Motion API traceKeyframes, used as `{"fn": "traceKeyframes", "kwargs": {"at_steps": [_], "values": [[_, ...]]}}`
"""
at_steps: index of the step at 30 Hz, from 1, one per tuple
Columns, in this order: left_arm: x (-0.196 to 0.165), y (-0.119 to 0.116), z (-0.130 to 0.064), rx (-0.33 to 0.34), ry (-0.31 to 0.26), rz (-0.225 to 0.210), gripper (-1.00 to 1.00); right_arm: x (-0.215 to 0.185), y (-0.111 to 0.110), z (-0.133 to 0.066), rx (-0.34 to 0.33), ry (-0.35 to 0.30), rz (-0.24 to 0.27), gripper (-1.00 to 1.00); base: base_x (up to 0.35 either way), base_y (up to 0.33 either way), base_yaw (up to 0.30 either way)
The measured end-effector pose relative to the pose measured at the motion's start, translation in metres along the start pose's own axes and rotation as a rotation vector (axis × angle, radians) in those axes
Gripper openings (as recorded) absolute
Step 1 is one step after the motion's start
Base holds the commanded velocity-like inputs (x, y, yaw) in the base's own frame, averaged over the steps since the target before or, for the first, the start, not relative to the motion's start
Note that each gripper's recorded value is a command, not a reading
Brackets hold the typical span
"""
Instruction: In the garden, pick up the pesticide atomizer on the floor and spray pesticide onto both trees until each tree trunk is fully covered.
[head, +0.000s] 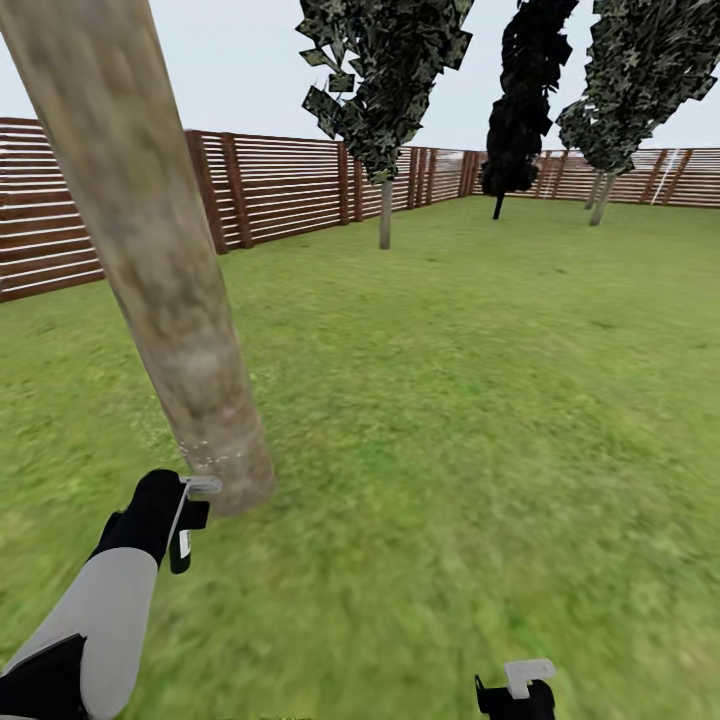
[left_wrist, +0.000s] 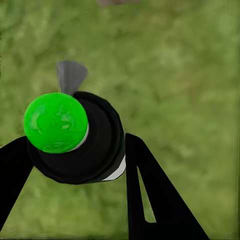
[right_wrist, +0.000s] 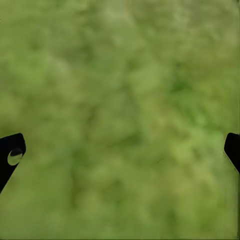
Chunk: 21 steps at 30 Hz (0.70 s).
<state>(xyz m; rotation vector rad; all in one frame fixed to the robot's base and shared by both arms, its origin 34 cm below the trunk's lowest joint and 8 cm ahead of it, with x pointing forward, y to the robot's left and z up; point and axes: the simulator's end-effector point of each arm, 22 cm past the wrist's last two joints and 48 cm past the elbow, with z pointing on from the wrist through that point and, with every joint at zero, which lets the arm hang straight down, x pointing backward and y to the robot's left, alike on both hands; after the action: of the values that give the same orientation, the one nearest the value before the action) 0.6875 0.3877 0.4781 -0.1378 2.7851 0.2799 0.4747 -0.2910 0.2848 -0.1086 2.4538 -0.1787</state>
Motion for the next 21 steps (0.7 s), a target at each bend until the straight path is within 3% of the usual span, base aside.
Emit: {"fn": "traceKeyframes", "kwargs": {"at_steps": [5,9,14,21], "values": [[0.0,0.001,0.0,-0.001,0.001,-0.002,-1.0,0.0,0.0,0.0,0.0,0.0,-0.001,1.0,-0.155,-0.235,0.276],[-0.008,-0.002,-0.004,0.005,-0.011,-0.002,-1.0,0.0,0.0,0.0,0.0,0.0,0.0,1.0,-0.061,-0.047,0.239],[-0.085,-0.024,-0.045,0.045,-0.119,-0.013,-1.0,0.0,-0.002,0.0,0.003,0.0,-0.001,1.0,-0.002,-0.002,0.026],[-0.094,-0.018,-0.051,0.033,-0.135,-0.012,-1.0,0.0,-0.002,0.0,0.003,0.0,-0.002,1.0,0.115,-0.102,0.0]]}}
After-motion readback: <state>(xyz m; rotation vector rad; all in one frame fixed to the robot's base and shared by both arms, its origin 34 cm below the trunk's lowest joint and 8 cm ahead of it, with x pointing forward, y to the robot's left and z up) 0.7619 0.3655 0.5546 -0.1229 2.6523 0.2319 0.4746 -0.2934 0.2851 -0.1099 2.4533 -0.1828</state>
